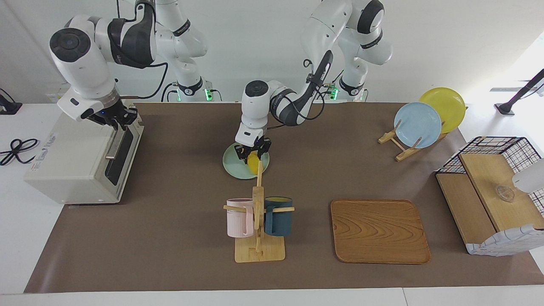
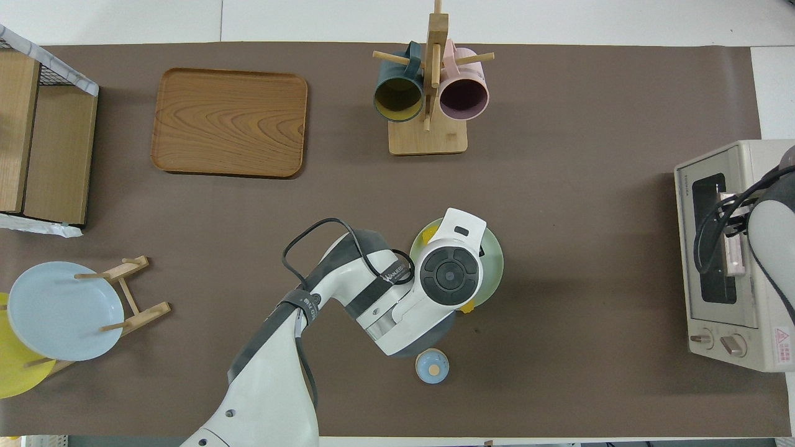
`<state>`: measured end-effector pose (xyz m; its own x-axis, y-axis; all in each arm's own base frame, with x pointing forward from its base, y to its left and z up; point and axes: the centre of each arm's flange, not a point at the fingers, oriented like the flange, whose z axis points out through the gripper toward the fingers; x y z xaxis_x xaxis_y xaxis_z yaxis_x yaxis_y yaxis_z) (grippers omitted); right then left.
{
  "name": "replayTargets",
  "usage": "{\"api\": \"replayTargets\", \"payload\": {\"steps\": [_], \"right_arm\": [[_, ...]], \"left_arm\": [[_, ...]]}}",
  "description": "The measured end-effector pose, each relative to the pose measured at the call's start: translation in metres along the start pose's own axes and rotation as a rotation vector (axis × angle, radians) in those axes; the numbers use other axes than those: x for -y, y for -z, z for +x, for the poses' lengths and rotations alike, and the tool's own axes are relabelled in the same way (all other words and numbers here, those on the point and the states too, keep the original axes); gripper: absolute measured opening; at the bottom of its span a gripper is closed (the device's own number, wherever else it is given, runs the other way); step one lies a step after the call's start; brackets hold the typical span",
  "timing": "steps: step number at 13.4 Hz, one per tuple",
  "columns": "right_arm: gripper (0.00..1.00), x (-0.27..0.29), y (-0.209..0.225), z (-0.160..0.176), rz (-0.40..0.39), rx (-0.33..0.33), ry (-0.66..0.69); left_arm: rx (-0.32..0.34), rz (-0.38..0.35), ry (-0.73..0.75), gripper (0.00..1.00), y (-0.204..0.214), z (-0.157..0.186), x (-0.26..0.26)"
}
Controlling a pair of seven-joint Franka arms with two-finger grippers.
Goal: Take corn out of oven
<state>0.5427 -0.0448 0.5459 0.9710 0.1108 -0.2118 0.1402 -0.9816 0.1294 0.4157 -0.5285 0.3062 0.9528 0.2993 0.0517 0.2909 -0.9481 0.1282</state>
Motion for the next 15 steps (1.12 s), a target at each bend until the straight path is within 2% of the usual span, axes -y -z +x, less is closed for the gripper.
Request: {"api": "replayTargets", "payload": {"steps": [2,4,6,8,11,13,14,15], "right_arm": [[0.25,0.005,0.008,0.006,0.053,-0.015,0.001],[0.27,0.015,0.01,0.011,0.073,-0.013,0.018],[0.3,0.027,0.015,0.013,0.071,-0.01,0.04],[0.31,0.033,0.02,0.013,0.069,-0.016,0.051],[0.35,0.042,0.033,0.011,0.083,-0.023,0.065],[0.49,0.045,0.042,0.009,0.094,-0.03,0.07],[0.49,0.045,0.044,0.009,0.096,-0.031,0.069],[0.55,0.045,0.044,0.009,0.097,-0.032,0.069]], "left_arm": [[-0.004,-0.002,0.007,0.53,0.002,0.004,0.0],[-0.015,-0.005,0.02,0.53,0.013,0.015,-0.003],[-0.05,0.02,-0.014,0.53,0.042,0.052,0.0],[-0.063,0.051,-0.059,0.53,0.073,0.105,0.029],[-0.076,0.079,-0.122,0.53,0.105,0.205,0.104],[-0.072,0.09,-0.175,0.53,0.11,0.261,0.158],[-0.064,0.08,-0.195,0.53,0.113,0.286,0.185],[-0.059,0.065,-0.219,0.53,0.119,0.31,0.211]]}}
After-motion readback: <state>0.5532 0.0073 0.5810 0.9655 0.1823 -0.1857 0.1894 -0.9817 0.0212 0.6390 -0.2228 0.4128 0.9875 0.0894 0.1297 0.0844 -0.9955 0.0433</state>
